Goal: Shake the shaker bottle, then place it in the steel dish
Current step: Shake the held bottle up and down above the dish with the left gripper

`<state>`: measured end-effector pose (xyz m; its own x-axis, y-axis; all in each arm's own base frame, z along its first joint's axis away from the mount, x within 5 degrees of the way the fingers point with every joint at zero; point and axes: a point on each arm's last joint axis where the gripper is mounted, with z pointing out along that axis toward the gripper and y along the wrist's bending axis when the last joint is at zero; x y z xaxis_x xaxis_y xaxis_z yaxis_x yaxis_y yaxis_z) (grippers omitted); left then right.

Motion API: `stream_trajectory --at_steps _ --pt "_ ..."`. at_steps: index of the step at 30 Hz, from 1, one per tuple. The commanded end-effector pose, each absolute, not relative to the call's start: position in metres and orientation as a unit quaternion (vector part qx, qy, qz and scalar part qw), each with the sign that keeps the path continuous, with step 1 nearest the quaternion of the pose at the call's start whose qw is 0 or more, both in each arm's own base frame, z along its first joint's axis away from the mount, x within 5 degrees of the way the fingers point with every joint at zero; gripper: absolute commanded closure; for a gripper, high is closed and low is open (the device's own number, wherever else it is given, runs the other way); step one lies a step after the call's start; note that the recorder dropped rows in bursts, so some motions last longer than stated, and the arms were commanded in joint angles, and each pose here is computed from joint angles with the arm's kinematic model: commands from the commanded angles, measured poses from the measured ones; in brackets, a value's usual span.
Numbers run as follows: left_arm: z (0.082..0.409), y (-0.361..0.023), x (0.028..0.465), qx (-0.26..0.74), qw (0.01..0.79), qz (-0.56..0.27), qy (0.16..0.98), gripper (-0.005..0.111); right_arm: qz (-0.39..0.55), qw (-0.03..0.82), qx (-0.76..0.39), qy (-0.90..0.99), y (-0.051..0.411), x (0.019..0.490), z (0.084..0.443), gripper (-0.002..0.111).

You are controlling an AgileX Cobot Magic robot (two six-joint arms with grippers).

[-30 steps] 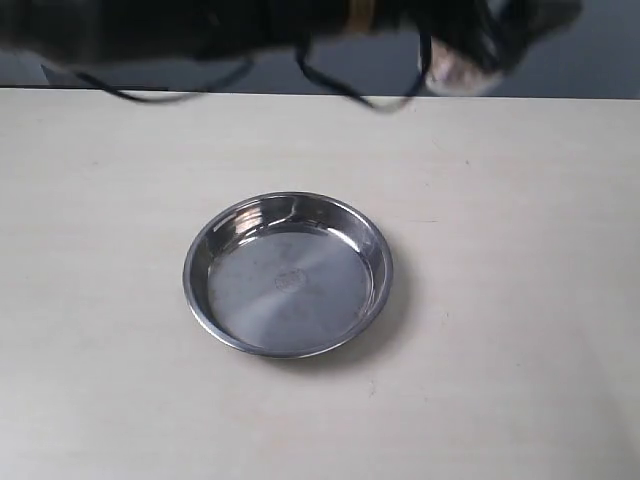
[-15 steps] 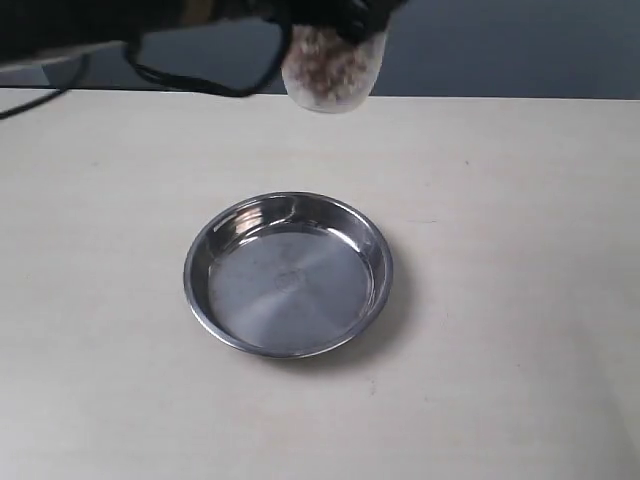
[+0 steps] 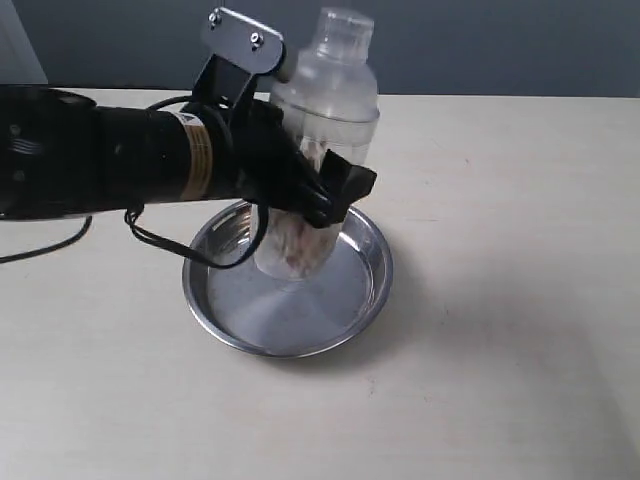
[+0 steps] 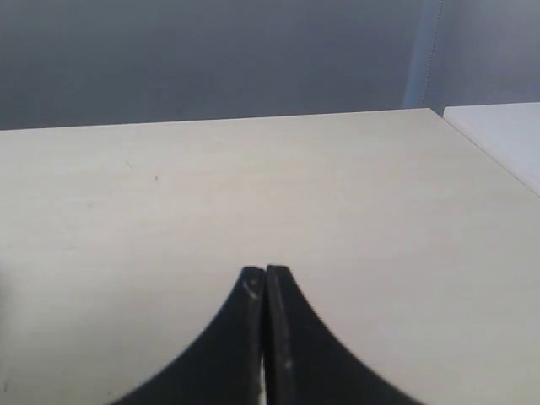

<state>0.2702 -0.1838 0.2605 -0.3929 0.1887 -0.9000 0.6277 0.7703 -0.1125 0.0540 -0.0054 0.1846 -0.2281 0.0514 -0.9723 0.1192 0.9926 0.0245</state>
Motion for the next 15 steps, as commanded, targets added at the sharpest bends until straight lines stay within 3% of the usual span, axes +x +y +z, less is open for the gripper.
stream_trajectory --at_steps 1,3,5,6,8,9,10,11,14,15 --pt "0.341 -0.178 0.25 0.266 0.591 -0.266 0.713 0.106 -0.03 0.626 0.055 0.778 -0.006 0.054 0.186 0.109" --pt "0.277 -0.176 0.252 0.253 0.509 -0.235 0.788 0.106 -0.03 0.626 0.055 0.778 -0.006 0.054 0.186 0.109" --pt "0.238 -0.177 0.254 0.249 0.457 -0.229 0.823 0.106 -0.03 0.626 0.055 0.778 -0.006 0.054 0.186 0.109" --pt "0.252 -0.179 0.253 0.24 0.471 -0.253 0.811 0.106 -0.03 0.626 0.055 0.778 -0.006 0.054 0.186 0.109" --pt "0.321 -0.181 0.243 0.266 0.559 -0.3 0.726 0.106 -0.03 0.626 0.055 0.778 -0.006 0.054 0.186 0.109" --pt "0.355 -0.177 0.236 0.284 0.606 -0.292 0.684 0.106 -0.03 0.626 0.055 0.778 -0.006 0.054 0.186 0.109" --pt "0.365 -0.172 0.234 0.272 0.618 -0.276 0.684 0.106 -0.03 0.626 0.055 0.778 -0.006 0.054 0.186 0.109" --pt "0.357 -0.171 0.235 0.252 0.604 -0.269 0.707 0.106 -0.03 0.626 0.055 0.778 -0.006 0.054 0.186 0.109" --pt "0.266 -0.173 0.244 0.24 0.487 -0.231 0.807 0.106 -0.03 0.626 0.055 0.778 -0.006 0.054 0.186 0.109" --pt "0.257 -0.175 0.245 0.229 0.473 -0.239 0.817 0.106 -0.03 0.626 0.055 0.778 -0.006 0.054 0.186 0.109"
